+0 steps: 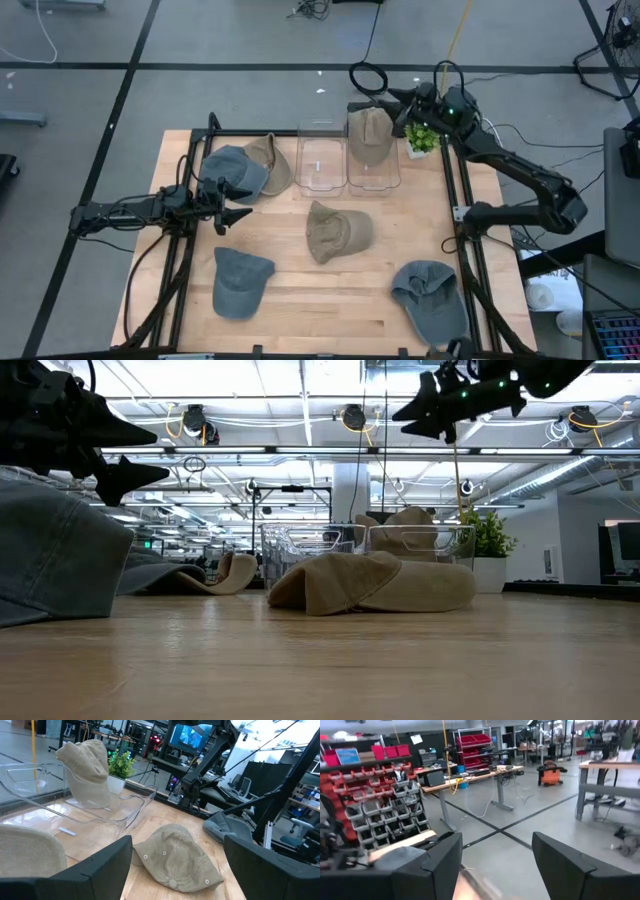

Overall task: Pick & Place hat
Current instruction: Put the right brown cap into the right transparent bin

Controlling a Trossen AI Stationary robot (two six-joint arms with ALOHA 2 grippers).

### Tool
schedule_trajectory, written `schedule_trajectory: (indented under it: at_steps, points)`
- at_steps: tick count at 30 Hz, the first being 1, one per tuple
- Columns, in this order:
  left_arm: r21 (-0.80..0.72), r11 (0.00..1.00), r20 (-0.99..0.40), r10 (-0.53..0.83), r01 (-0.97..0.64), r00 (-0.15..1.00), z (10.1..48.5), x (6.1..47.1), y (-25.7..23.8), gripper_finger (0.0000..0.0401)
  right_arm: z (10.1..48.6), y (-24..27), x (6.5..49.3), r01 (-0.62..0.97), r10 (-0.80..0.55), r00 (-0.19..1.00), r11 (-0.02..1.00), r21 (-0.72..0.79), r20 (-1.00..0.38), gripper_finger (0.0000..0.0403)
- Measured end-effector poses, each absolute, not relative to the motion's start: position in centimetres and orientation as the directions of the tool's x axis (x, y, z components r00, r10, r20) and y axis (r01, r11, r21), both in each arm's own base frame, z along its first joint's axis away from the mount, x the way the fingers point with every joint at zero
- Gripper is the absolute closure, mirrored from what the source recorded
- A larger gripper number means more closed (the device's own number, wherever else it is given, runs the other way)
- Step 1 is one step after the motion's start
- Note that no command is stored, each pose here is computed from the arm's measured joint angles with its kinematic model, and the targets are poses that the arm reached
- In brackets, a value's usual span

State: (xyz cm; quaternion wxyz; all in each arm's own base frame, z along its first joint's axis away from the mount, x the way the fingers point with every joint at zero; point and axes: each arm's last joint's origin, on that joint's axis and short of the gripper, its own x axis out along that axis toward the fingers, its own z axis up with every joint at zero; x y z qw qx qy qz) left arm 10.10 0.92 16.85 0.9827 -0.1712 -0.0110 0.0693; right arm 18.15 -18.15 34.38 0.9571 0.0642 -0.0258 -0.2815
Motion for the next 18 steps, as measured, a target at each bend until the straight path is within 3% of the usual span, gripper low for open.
schedule_trajectory:
  at_steps: [18]
  points:
    - [-0.338, 0.932, -0.001, 0.14, -0.132, 0.99, 16.9, 10.1, 0.9, 0.0077, 35.4, -8.8, 21.2, 0.511, -0.532, 0.847, 0.801, 0.311, -0.021, 0.0172]
